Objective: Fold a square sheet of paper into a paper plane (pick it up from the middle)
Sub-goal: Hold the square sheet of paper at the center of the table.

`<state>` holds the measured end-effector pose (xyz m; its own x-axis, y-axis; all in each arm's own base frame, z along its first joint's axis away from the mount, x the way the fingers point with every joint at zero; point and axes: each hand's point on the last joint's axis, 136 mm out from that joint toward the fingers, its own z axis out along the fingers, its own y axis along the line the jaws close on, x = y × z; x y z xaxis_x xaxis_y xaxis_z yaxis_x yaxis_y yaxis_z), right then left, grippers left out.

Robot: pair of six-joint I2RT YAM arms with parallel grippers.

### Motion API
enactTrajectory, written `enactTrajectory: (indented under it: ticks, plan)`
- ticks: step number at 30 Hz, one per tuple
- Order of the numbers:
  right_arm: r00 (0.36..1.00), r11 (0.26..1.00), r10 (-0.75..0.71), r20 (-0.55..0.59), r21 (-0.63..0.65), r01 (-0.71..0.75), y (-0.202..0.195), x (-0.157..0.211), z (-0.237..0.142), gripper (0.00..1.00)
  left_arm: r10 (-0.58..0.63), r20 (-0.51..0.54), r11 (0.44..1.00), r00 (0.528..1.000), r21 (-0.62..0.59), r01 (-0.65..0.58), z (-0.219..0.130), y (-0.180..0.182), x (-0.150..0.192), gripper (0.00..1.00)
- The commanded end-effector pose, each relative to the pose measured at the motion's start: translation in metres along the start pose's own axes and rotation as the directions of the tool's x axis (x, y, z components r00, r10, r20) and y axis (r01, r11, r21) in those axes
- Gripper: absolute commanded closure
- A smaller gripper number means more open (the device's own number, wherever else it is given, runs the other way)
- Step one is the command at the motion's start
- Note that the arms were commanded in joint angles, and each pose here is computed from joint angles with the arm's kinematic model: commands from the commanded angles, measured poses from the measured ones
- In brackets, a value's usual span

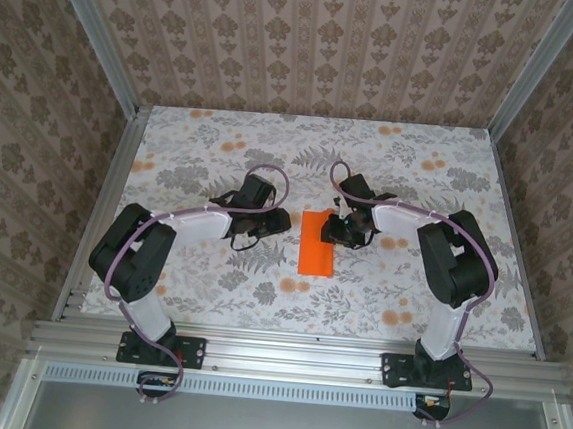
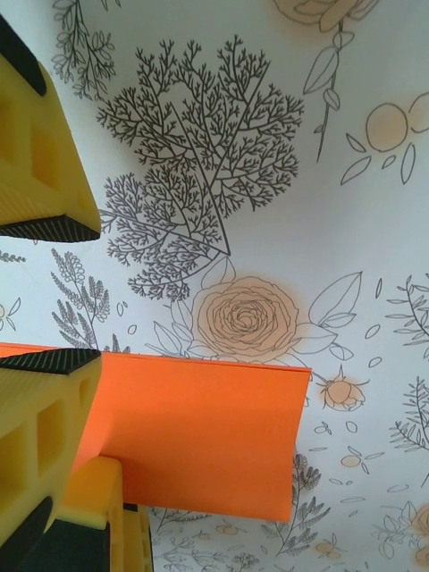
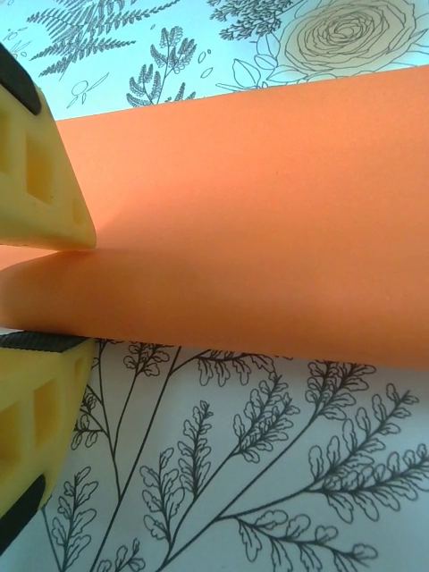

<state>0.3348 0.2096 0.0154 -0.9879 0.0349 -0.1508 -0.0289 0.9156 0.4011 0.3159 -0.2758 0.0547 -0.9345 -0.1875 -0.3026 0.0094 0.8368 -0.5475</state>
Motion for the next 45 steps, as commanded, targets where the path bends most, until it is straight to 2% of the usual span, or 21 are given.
enactTrajectory:
  ticks: [1, 7, 14, 33, 45]
  plan:
    - [0.996, 0.999, -0.002, -0.087, 0.052, 0.007, -0.022, 0.024, 0.022, 0.68, 0.002, -0.003, 0.999, 1.000, 0.036, -0.002, -0.001, -0.008, -0.001, 0.61]
    - [0.996, 0.997, 0.000, -0.091, 0.074, 0.007, -0.025, 0.023, 0.024, 0.68, 0.003, -0.005, 0.998, 1.000, 0.060, -0.003, 0.000, -0.013, 0.000, 0.63]
    - [0.994, 0.996, 0.010, -0.105, 0.090, -0.001, -0.030, 0.026, 0.029, 0.68, 0.039, -0.059, 0.982, 0.998, 0.187, -0.027, 0.008, -0.042, 0.008, 0.68]
    - [0.992, 0.992, 0.001, -0.123, 0.123, 0.015, -0.037, 0.027, 0.031, 0.65, 0.093, -0.146, 0.969, 0.985, 0.241, -0.056, 0.033, -0.062, 0.025, 0.80]
    - [0.992, 0.992, -0.002, -0.125, 0.123, 0.018, -0.037, 0.026, 0.035, 0.66, 0.097, -0.181, 0.976, 0.979, 0.211, -0.058, 0.046, -0.054, 0.038, 0.85]
